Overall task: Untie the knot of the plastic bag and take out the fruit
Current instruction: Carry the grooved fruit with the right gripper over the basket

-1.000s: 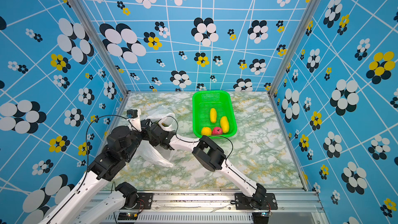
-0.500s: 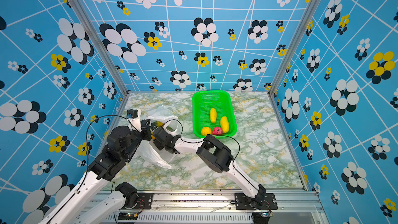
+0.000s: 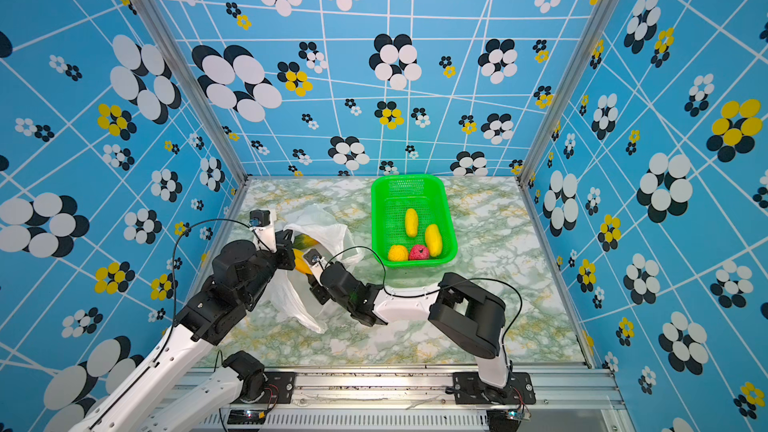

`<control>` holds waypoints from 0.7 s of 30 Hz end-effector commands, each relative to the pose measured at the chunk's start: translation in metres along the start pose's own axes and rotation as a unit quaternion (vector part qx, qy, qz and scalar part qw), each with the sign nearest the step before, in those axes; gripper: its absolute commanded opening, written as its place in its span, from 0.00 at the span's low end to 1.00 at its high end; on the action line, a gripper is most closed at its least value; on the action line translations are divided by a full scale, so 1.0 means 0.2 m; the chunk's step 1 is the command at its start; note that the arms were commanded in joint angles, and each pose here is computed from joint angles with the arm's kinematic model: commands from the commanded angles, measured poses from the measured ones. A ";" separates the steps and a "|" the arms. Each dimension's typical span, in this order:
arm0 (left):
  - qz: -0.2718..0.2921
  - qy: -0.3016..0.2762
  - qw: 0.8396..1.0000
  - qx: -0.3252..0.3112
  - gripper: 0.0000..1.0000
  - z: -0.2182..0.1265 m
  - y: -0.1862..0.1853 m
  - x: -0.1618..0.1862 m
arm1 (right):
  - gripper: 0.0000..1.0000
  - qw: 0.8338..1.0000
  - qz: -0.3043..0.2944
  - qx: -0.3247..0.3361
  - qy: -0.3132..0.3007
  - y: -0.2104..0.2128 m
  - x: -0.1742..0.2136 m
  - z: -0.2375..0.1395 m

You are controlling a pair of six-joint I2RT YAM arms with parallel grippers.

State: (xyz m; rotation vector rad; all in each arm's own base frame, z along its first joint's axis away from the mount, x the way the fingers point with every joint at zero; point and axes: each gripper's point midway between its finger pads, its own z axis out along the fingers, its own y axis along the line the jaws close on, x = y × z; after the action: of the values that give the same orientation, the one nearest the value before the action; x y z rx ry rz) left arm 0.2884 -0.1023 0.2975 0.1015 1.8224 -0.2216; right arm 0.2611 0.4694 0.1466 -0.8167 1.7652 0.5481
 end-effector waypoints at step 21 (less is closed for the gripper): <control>0.001 0.000 1.000 -0.002 0.00 0.01 0.00 -0.01 | 0.25 0.956 0.006 0.240 -0.170 -0.70 -0.25 -0.80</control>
State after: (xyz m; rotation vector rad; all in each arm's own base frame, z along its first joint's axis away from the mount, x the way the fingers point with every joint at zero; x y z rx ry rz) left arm 0.2909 -0.1037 0.2932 0.1060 1.8367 -0.2163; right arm 0.2560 0.3104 0.2358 -0.5002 1.4951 0.3209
